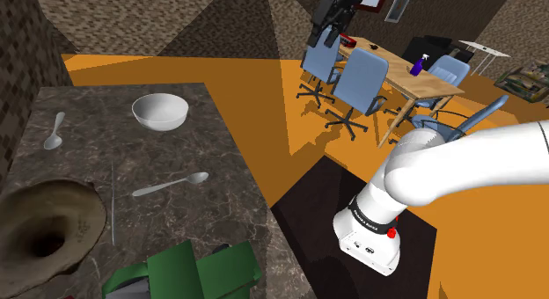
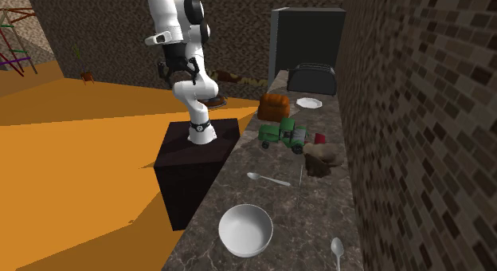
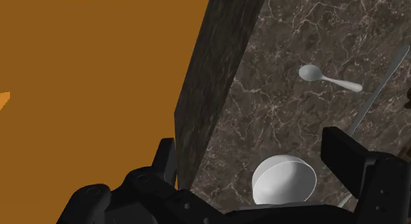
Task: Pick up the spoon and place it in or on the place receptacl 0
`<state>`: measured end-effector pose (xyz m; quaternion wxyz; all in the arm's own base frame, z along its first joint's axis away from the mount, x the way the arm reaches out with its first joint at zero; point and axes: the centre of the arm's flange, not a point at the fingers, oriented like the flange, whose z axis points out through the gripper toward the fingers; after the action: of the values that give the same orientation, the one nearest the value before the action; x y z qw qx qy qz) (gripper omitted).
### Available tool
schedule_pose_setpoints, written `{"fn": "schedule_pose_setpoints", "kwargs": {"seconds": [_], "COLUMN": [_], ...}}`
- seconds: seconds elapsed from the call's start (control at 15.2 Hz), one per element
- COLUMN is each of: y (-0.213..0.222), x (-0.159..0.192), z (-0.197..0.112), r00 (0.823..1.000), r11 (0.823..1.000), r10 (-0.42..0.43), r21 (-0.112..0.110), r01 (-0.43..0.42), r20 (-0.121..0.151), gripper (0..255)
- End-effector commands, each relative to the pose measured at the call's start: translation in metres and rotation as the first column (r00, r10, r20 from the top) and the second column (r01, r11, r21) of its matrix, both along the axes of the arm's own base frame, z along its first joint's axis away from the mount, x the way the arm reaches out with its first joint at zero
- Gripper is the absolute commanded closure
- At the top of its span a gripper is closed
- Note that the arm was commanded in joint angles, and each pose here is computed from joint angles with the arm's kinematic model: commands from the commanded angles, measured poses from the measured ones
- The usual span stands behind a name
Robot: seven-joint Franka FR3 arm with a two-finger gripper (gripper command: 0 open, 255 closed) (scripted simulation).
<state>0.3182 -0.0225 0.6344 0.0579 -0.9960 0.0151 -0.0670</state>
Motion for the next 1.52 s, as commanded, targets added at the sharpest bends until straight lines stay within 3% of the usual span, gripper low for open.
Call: {"fn": "schedule_pose_setpoints", "kwargs": {"seconds": [0.0,0.33,0.73,1.06,1.45], "y": [0.0,0.028,0.068,0.105,0.154], "x": [0.0,0.035,0.073,0.1,0.127], "z": [0.0,-0.047,-0.103,-0.149,-0.203], "r00": [1.0,0.993,0.965,0.926,0.863], "r11": [1.0,0.993,0.965,0.927,0.863], "r10": [0.0,0.12,0.261,0.375,0.504], "r21": [0.0,0.005,0.01,0.012,0.012], "r01": [0.0,-0.12,-0.261,-0.375,-0.505], "r20": [0.0,0.011,0.024,0.036,0.05], "gripper": [0,0,0,0,0]}}
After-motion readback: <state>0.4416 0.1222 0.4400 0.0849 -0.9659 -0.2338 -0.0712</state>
